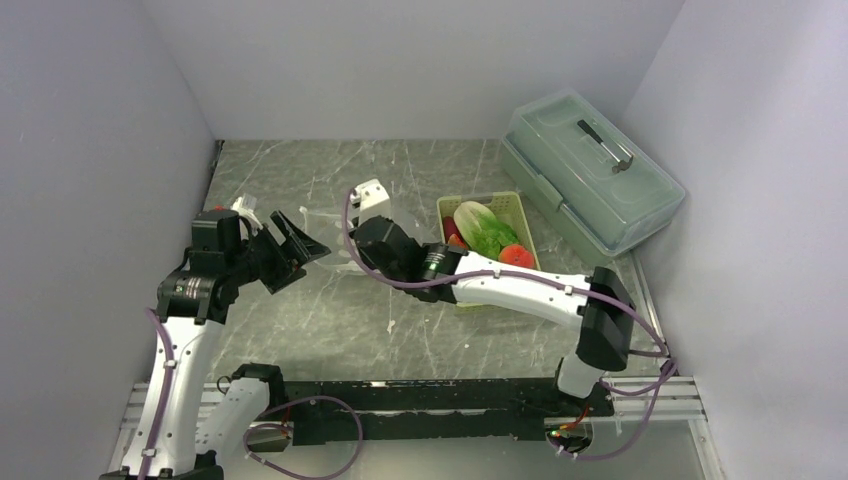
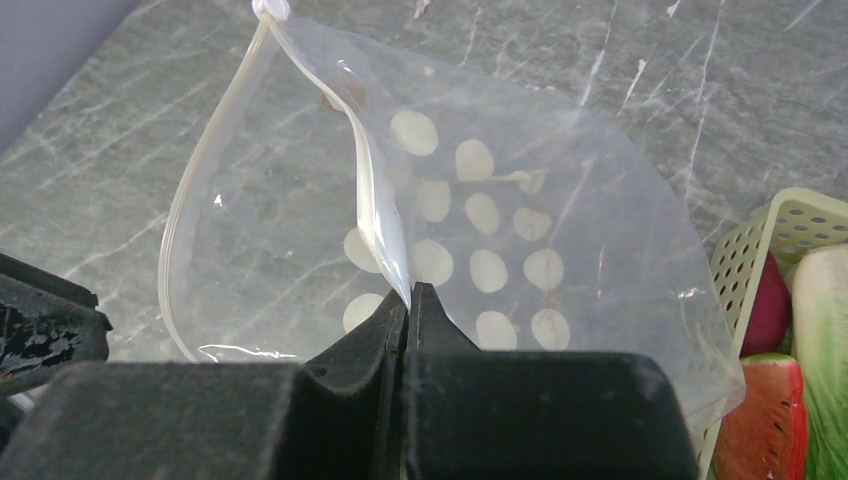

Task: Place the food in the zip-top bag and seal the zipper
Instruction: Open the zipper of the food storage bag.

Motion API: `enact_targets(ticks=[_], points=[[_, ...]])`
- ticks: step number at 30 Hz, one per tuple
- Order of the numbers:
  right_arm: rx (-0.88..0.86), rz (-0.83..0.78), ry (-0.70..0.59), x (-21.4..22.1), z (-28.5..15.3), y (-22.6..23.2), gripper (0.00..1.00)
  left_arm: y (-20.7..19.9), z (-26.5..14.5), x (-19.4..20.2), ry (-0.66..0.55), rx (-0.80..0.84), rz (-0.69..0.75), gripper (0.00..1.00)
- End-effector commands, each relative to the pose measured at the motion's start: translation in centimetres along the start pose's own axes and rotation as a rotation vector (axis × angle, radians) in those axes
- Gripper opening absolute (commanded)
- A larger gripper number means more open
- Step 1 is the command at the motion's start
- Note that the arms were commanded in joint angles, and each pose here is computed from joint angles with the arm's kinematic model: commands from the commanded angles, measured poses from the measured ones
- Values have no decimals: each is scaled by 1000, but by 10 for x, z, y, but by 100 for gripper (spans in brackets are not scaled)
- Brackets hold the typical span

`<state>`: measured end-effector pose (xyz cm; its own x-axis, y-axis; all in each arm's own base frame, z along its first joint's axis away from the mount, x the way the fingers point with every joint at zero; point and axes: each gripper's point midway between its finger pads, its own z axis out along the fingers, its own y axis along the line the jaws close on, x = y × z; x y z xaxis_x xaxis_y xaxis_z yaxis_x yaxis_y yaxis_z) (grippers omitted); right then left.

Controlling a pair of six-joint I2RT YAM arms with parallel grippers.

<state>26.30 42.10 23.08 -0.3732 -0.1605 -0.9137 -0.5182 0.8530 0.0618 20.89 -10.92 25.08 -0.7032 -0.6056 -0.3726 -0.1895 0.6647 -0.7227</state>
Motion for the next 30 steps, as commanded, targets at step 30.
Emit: enact_targets(ticks=[30], points=[[-110,294,-307,-34,-36,-11,0,-1,50,-2,87,71,-94,51]])
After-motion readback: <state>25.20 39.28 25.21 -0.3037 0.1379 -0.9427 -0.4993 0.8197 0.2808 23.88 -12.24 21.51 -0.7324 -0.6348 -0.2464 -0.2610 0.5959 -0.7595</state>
